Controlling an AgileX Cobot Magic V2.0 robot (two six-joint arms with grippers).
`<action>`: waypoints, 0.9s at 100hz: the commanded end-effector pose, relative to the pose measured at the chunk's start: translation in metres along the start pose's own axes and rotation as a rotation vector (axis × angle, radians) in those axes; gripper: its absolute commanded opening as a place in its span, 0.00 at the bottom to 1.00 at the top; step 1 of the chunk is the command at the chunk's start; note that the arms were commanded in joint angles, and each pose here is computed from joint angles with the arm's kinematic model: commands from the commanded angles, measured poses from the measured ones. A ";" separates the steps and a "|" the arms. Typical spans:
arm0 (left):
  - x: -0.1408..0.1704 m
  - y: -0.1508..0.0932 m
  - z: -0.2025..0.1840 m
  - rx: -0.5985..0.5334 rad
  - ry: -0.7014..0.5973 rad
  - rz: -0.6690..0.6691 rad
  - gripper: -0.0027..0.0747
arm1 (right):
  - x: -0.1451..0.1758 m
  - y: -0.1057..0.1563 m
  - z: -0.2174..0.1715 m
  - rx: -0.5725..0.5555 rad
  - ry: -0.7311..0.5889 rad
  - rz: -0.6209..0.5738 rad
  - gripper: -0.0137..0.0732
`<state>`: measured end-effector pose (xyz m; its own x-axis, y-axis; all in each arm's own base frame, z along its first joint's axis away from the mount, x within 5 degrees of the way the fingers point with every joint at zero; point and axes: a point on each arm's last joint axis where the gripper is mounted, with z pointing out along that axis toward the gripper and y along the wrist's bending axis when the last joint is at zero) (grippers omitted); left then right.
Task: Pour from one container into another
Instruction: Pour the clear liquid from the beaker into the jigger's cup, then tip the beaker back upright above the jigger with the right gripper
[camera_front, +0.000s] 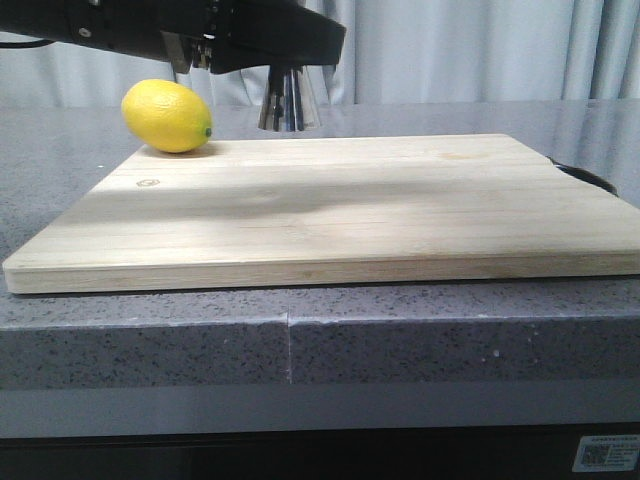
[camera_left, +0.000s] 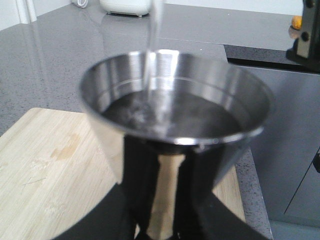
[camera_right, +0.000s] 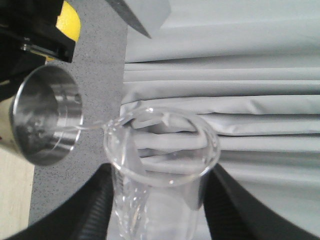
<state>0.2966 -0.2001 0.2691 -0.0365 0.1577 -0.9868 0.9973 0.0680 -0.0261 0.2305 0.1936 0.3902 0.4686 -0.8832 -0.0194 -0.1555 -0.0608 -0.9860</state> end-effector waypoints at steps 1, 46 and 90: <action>-0.029 -0.007 -0.003 0.018 -0.117 0.027 0.01 | -0.002 -0.021 -0.011 0.079 -0.029 -0.028 0.39; -0.029 -0.007 -0.003 0.018 -0.117 0.027 0.01 | -0.003 -0.022 -0.011 0.088 -0.042 -0.048 0.39; -0.029 -0.007 -0.003 0.018 -0.117 0.027 0.01 | -0.003 -0.022 -0.011 0.094 -0.040 -0.071 0.39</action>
<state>0.2966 -0.2001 0.2691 -0.0365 0.1577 -0.9868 0.9973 0.0680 -0.0261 0.2300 0.1953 0.3919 0.4910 -0.8708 0.0237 -0.1171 -0.0929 -0.9888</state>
